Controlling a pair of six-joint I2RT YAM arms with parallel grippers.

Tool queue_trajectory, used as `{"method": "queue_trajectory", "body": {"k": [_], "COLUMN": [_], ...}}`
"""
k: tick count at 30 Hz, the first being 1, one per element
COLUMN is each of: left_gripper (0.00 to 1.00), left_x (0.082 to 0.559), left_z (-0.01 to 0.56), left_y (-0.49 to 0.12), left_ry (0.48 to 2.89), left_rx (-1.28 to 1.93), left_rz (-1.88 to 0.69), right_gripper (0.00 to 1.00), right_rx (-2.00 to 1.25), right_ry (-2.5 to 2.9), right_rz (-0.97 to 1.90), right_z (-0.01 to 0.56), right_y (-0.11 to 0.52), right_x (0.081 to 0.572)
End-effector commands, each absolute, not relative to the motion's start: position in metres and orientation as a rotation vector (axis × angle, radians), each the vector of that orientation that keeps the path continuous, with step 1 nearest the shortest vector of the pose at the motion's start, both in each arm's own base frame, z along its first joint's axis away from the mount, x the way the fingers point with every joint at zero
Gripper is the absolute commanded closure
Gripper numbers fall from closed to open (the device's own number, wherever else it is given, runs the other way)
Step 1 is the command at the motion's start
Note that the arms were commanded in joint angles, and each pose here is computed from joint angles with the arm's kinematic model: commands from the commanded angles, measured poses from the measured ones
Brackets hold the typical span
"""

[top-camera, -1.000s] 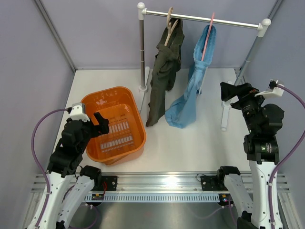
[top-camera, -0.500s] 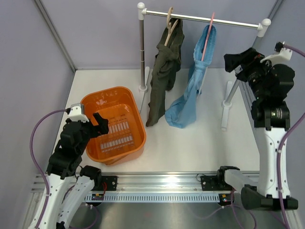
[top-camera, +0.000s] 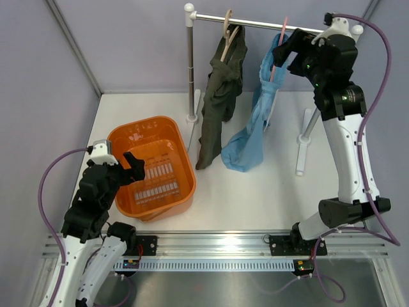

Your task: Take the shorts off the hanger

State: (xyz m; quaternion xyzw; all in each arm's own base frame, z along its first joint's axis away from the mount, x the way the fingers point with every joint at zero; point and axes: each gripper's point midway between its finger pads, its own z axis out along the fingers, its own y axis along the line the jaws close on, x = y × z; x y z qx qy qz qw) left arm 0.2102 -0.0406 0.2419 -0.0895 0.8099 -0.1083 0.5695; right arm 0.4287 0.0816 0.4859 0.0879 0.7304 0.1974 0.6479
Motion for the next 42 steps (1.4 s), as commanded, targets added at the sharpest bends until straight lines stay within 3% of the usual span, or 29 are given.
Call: {"method": "queue_trajectory", "body": {"k": [1, 18, 38, 39, 42], "left_gripper": [0.01, 0.01, 0.01, 0.01, 0.01], "left_x": [0.213, 0.211, 0.209, 0.210, 0.209], "left_z": [0.256, 0.258, 0.261, 0.261, 0.261], "left_y": [-0.046, -0.045, -0.045, -0.045, -0.045], "left_ry": [1.843, 1.832, 1.818, 1.817, 1.817], "left_rx": [-0.182, -0.181, -0.181, -0.181, -0.181], "left_rz": [-0.290, -0.292, -0.296, -0.297, -0.297], "right_gripper": [0.11, 0.18, 0.59, 0.68, 0.84], "right_rx": [0.182, 0.253, 0.263, 0.258, 0.247], "right_ry": [1.667, 1.671, 1.610, 1.609, 1.629], "right_rz": [0.265, 0.074, 0.014, 0.012, -0.007], "right_z": [0.497, 0.464, 0.454, 0.455, 0.450], "right_y": [0.085, 0.087, 0.091, 0.092, 0.092], "right_x": [0.428, 0.478, 0.518, 0.518, 0.523]}}
